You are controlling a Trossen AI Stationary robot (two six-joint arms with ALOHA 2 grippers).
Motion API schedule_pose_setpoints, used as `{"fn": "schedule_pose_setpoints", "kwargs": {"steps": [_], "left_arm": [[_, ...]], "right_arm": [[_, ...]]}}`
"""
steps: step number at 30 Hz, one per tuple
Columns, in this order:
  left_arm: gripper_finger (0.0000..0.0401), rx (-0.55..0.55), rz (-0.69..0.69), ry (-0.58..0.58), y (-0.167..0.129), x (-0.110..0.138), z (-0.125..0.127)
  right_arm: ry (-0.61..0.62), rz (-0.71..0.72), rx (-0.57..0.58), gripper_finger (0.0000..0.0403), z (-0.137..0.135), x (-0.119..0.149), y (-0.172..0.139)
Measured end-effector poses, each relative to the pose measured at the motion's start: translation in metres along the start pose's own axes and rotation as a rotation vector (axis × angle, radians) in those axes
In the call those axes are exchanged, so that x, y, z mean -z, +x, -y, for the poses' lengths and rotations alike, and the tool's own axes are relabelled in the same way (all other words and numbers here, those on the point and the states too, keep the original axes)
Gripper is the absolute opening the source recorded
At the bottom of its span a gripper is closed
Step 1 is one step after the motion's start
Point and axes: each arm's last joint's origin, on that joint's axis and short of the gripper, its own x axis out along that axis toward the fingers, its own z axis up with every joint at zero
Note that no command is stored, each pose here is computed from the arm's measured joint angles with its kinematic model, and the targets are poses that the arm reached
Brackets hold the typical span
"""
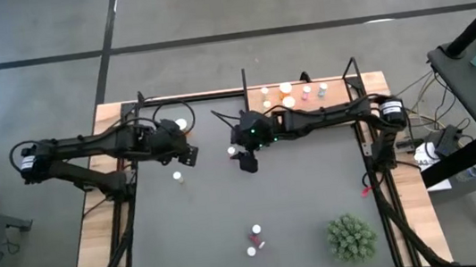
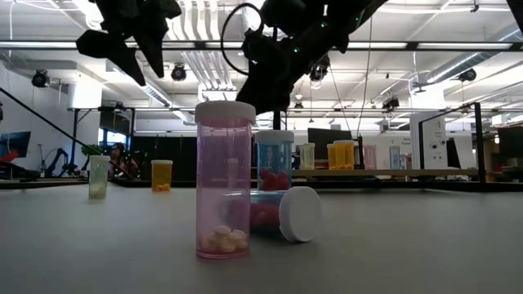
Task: Pick and place medicine bottles onto shelf by color
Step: Put the left pink medicine bottle on the shelf aligned with the other pink medicine bottle
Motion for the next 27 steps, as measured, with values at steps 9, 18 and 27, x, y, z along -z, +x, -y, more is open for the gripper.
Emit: {"fn": "schedule_pose_setpoints", "kwargs": {"steps": [9, 18, 27], "left_arm": [[0.0193, -0.005, 0.005, 0.002, 0.000, 0.000, 0.000], [0.0193, -0.008, 0.008, 0.003, 0.001, 0.000, 0.000], [0.0193, -0.008, 0.008, 0.003, 0.001, 0.000, 0.000]], "right_arm": [[0.032, -0.018, 0.083, 0.0242, 0.002, 0.006, 0.010], [0.074, -0.054, 0.120, 0.0242, -0.001, 0.018, 0.031], [0.090, -0.066, 0.255, 0.0241, 0.003, 0.025, 0.043]]}}
